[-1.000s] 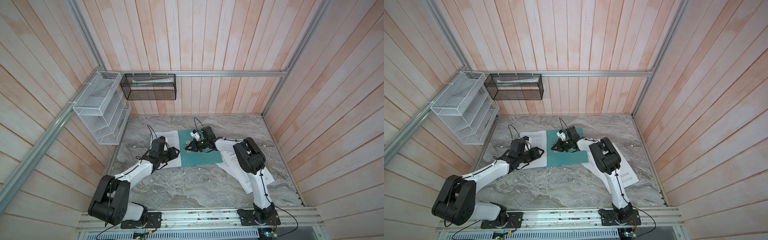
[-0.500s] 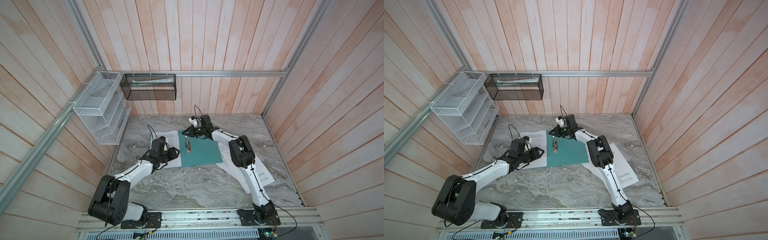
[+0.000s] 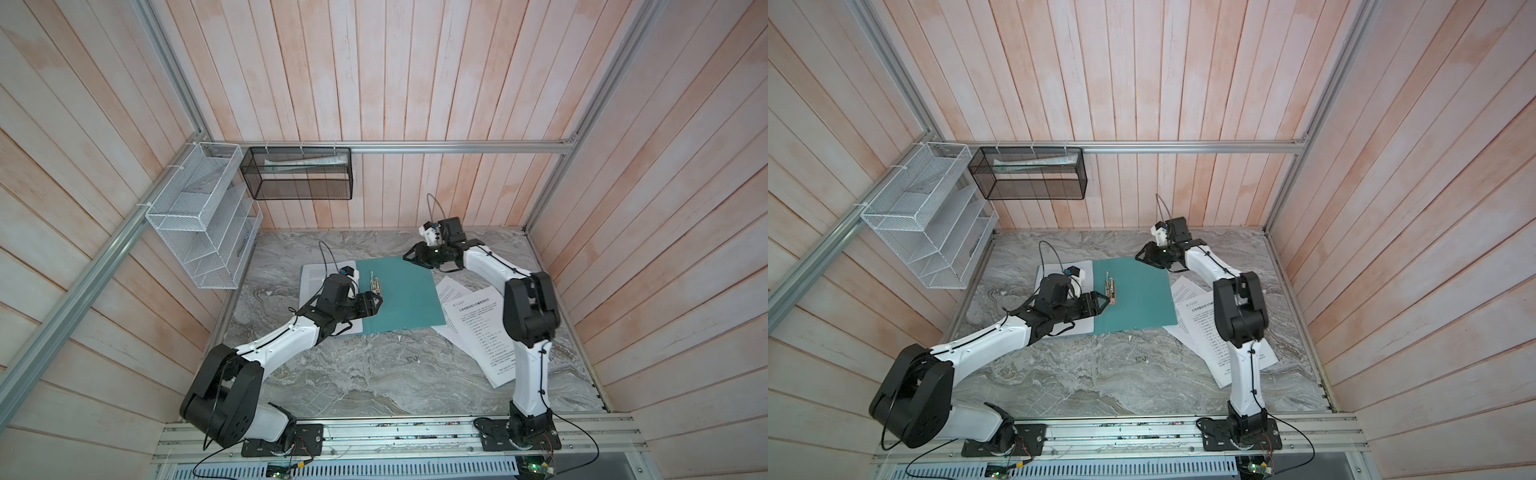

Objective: Put the files into the folder

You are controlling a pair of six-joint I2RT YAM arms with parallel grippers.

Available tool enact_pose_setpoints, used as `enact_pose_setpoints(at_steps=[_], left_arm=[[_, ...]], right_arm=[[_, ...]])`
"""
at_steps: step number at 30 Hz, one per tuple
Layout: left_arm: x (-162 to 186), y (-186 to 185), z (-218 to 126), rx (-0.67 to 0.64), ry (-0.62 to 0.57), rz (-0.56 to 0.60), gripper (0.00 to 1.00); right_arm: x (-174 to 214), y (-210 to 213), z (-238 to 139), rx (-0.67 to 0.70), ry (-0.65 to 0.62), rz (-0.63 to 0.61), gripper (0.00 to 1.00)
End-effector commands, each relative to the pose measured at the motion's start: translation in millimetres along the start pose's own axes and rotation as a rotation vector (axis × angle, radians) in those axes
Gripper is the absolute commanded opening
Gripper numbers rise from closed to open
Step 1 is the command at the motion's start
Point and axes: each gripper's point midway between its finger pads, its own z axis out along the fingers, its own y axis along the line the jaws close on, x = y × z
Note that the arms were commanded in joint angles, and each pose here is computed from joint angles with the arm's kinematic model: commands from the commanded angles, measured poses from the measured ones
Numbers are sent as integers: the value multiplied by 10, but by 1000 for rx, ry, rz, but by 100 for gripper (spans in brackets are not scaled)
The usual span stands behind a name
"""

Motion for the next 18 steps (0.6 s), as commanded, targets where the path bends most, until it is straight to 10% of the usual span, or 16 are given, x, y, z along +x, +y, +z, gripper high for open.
enact_pose_setpoints(at_steps=[1,9,18], left_arm=[[-55,-345,221,56,-19,56,72],[204,-1117,1013,311,128,64,70],[273,-1260,1594,303,222,14,69]], right_arm=[[245,-629,-628,282,-57,-25,52],[640,-1022,-1588,201,-353,196,49],[758,-1529,-1681,391,-331,252,48]])
